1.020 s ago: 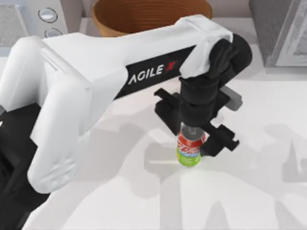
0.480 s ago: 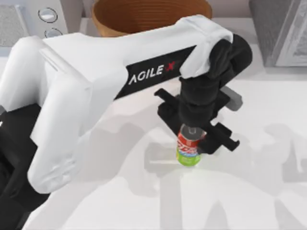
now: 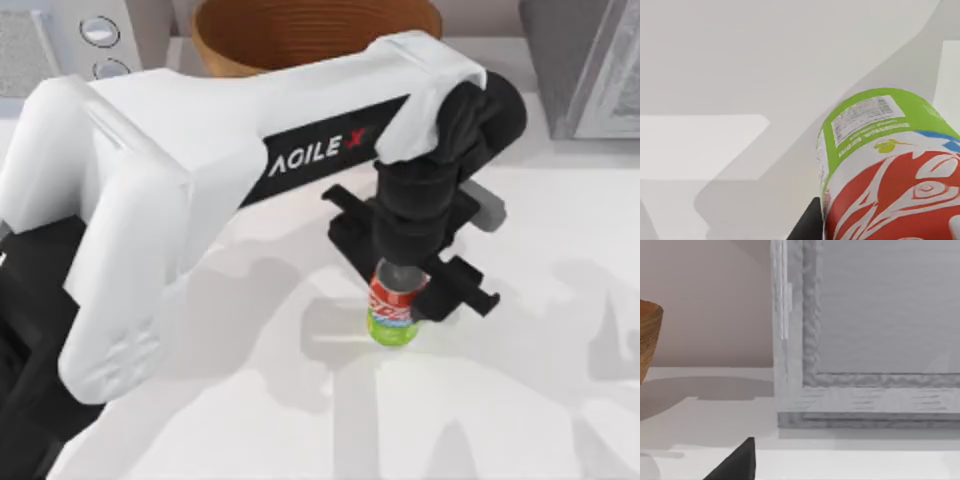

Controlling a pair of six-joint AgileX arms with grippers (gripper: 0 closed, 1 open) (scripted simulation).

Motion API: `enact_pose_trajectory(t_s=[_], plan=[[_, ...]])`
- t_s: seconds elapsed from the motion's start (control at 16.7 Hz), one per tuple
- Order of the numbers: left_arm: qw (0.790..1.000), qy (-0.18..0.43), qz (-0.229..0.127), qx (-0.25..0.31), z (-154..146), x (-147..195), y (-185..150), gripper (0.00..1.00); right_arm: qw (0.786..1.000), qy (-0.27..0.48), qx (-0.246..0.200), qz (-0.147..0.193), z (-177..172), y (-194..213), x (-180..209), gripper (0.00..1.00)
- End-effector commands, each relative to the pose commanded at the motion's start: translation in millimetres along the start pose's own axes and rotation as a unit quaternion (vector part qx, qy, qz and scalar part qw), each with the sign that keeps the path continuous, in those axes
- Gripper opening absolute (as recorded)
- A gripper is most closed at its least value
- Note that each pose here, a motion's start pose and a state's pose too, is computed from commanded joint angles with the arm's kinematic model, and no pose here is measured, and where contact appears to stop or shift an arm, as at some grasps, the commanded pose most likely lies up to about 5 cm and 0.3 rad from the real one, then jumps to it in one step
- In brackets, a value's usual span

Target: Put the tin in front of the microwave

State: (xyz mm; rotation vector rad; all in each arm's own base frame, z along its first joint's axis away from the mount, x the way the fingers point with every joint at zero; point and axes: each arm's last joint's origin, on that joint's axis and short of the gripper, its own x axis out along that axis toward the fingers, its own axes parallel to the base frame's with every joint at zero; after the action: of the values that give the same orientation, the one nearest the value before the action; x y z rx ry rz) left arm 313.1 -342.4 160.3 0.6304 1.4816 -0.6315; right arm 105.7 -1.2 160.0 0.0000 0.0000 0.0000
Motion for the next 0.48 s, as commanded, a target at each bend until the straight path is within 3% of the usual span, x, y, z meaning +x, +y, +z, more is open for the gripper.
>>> enact_pose_trajectory(t_s=[0.48], plan=[[1.000,-0.001,0.000,-0.001,-0.3,-39.8,0.5,0.00,1.000,0.000,0.000,0.000,0.0,0.0,0.0,1.00]])
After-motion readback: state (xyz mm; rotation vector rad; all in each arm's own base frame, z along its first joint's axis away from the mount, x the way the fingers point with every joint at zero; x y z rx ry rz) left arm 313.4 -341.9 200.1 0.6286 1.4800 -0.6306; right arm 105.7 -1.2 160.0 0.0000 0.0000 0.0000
